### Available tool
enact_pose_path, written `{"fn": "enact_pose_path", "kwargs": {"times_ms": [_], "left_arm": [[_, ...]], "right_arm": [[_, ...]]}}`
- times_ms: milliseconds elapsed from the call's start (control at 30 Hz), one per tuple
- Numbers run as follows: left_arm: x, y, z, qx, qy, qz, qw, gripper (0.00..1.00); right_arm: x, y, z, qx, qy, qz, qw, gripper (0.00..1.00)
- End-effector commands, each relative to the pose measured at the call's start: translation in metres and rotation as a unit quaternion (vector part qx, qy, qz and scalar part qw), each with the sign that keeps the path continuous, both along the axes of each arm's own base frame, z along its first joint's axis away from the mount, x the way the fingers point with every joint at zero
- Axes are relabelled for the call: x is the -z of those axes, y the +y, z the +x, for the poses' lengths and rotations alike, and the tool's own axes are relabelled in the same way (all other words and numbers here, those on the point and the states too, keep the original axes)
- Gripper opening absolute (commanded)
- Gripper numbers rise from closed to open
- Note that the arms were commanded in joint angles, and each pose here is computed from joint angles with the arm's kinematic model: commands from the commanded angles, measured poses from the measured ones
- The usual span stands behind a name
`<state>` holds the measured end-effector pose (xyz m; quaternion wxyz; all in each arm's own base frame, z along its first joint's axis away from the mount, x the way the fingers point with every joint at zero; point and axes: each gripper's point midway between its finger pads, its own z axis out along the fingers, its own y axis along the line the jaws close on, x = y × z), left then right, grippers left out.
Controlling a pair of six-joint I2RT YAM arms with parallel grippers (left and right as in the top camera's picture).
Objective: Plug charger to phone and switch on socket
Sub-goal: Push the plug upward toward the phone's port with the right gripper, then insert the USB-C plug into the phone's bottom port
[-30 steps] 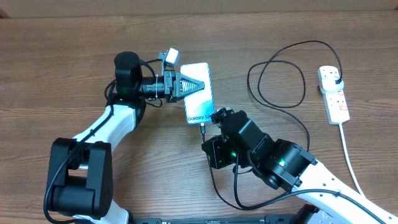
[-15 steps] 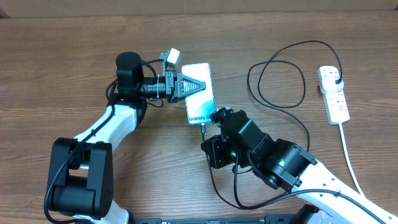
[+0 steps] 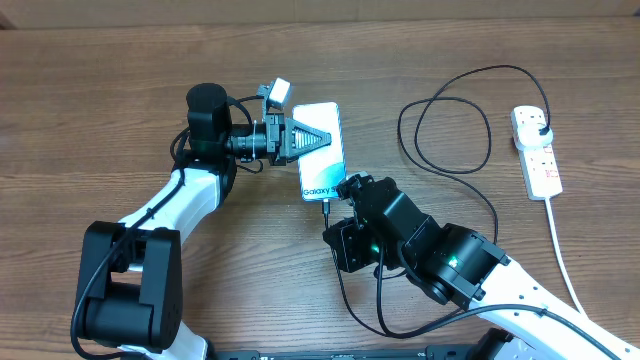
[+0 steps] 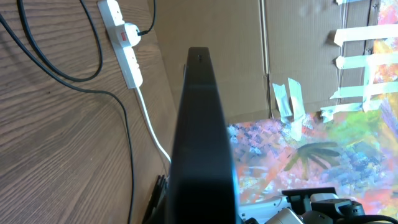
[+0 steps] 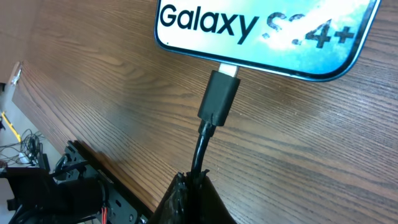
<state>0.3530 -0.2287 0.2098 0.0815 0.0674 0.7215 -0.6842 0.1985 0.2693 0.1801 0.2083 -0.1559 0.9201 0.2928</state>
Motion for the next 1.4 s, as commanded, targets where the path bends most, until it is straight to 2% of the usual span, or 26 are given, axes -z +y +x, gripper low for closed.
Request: {"fn": "enact_pose_path", "kwargs": {"times_ms": [0,733,1133,1367], "left_arm": [[-0.014,-0.004,-0.01,0.038,-0.013,-0.011,0.999,0.04],[-0.016,-0.003,-0.022,0.072,-0.016,-0.02,0.997,0.04],[-0.015,-0.003,-0.016,0.055,-0.018,-0.016,0.998,0.04],[-0.014,-0.004,-0.01,0.041,-0.048,-0.012,0.998,0.04]], "right_arm": [[-0.005,0.0,0.012,0.012,-0.031,-0.003,0.999,0.04],[-0.013,-0.002,0.029,0.041,-0.072,-0.002,0.997,0.05],[-0.013,-0.005,0.033,0.051,-0.079,-0.009,0.996,0.21],[-0.015,0.0,0.027,0.035,-0.069,0.004,0.997,0.24]]}}
